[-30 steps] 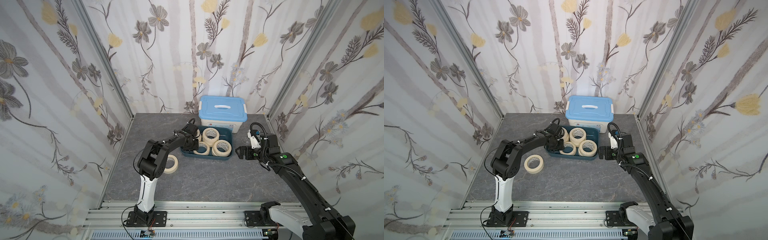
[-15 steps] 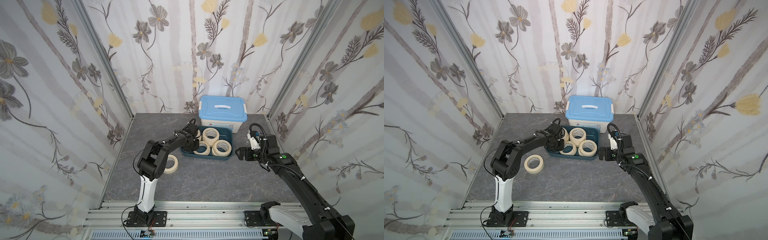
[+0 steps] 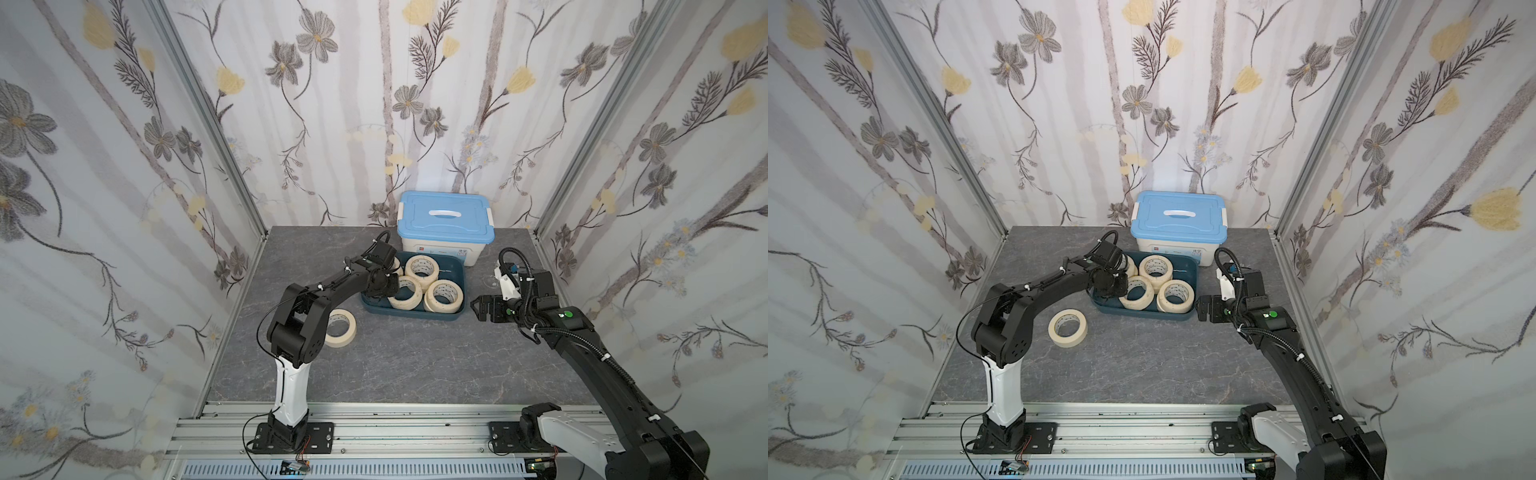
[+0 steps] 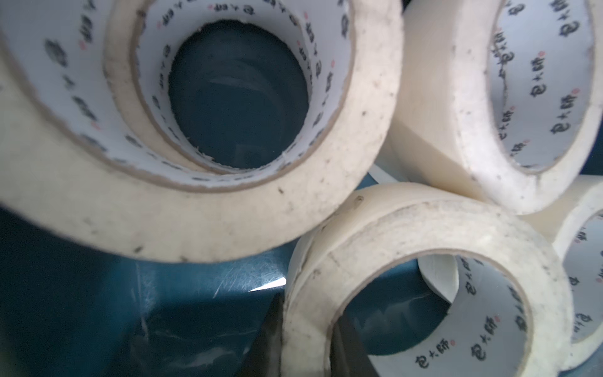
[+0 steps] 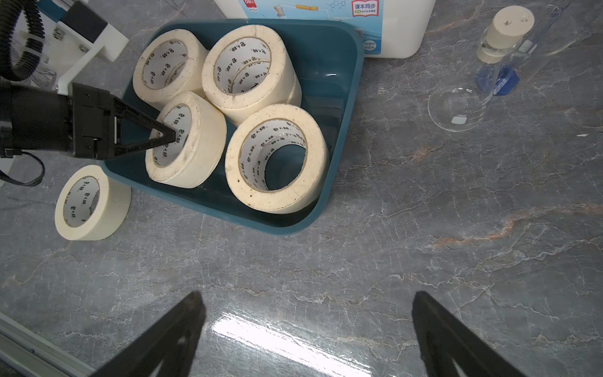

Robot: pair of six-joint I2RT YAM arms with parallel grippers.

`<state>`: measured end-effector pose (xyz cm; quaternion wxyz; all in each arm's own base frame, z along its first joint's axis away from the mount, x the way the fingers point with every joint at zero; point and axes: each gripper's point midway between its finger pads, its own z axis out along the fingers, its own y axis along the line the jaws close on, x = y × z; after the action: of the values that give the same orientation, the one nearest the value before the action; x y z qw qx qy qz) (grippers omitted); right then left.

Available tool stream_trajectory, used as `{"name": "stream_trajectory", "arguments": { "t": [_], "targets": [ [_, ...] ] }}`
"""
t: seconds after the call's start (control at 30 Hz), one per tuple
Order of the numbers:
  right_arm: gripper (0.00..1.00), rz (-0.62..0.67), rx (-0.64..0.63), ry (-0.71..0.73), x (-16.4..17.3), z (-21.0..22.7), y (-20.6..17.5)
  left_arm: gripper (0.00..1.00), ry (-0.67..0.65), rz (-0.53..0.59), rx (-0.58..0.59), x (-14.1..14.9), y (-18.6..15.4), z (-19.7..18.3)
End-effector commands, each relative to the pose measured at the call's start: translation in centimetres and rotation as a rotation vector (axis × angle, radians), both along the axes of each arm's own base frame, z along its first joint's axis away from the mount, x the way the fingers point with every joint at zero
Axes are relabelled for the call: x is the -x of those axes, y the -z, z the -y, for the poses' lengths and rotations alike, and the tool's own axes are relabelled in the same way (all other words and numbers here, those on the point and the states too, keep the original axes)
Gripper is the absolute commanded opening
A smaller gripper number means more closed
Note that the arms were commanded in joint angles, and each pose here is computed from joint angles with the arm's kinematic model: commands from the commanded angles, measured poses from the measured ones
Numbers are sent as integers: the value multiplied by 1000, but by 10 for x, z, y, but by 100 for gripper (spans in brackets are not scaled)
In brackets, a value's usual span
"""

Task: Take out the art tape in the storage box
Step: Pick up the art tape from the storage box.

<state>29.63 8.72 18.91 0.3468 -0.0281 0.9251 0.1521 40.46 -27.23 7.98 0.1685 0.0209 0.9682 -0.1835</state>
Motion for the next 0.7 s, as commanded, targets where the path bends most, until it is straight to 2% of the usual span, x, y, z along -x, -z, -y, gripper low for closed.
{"name": "stream_trajectory", "arguments": {
  "t": [0.0,0.43,0.47,0.67],
  "targets": [
    [100,23,4,9,-3,2,-4,8,0,45,35,-4,-18,4],
    [100,24,-2,7,-2,0,-5,7,2,110,50,11,-59,-9],
    [100,24,-3,9,-2,1,-5,7,3,93,39,18,-52,-13],
    [100,24,-3,9,-3,1,-6,6,1,110,31,31,-67,-24]
  ]
}}
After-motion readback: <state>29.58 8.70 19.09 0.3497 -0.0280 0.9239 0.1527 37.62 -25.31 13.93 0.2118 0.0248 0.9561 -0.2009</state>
